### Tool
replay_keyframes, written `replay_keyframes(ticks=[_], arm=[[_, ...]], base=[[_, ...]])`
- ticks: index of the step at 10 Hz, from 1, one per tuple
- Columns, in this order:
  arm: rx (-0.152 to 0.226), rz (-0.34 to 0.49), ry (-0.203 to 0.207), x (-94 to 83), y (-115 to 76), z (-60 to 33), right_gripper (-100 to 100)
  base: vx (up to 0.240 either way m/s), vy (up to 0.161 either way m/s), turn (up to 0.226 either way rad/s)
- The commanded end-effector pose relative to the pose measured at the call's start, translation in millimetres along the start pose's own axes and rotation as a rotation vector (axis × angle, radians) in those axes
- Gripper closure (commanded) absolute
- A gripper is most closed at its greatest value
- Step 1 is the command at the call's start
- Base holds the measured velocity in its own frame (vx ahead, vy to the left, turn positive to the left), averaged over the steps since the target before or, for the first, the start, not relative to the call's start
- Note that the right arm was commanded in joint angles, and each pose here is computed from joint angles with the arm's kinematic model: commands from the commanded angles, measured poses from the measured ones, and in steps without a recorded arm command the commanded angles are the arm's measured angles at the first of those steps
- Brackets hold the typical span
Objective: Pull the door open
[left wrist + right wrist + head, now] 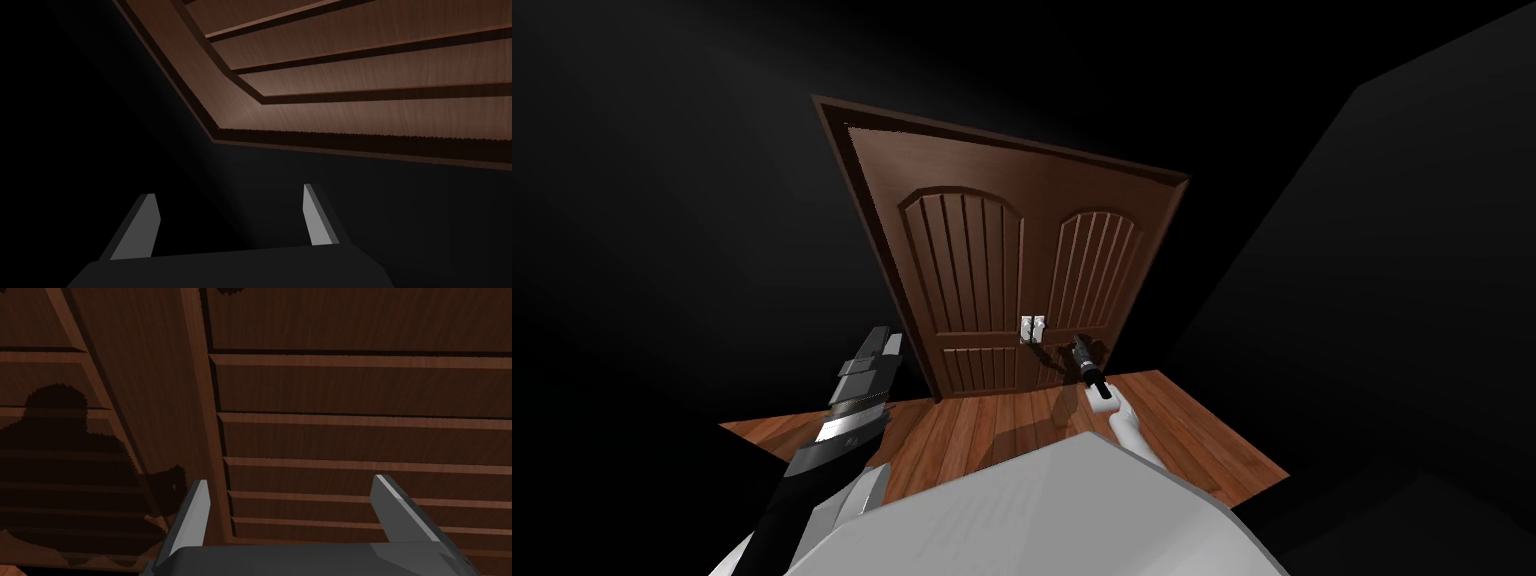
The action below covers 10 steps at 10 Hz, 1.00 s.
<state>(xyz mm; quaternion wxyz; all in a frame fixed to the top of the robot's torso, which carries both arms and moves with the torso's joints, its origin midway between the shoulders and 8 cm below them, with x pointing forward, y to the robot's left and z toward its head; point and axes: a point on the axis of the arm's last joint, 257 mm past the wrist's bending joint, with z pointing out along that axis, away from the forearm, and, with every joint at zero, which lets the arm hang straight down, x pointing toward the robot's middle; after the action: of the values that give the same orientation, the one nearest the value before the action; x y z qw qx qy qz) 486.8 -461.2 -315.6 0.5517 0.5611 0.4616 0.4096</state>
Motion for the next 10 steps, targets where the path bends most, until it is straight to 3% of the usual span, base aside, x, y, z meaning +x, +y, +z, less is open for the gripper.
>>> replay_keyframes(ticks=[1, 3, 5, 7, 8, 9, 10], arm=[[0.004, -0.004, -0.012, -6.0, 0.3, 0.1, -100], [-0.007, 0.003, 0.003, 6.1, 4.6, 4.6, -100], [-0.027, 0.018, 0.036, 30.9, 12.8, 11.3, -100], [-0.052, 0.036, 0.078, 61.3, 23.6, 18.0, -100], [-0.046, 0.032, 0.067, 55.1, 21.3, 15.8, -100], [-0.046, 0.032, 0.067, 55.1, 21.3, 15.8, 100], [-0.046, 0.032, 0.067, 55.1, 21.3, 15.8, 100]], base=[[0.164, -0.024, 0.007], [0.194, 0.011, 0.070], [0.228, 0.052, 0.157], [0.202, 0.155, 0.194], [0.079, 0.080, 0.029], [-0.004, -0.010, -0.028], [-0.034, -0.025, 0.009]])
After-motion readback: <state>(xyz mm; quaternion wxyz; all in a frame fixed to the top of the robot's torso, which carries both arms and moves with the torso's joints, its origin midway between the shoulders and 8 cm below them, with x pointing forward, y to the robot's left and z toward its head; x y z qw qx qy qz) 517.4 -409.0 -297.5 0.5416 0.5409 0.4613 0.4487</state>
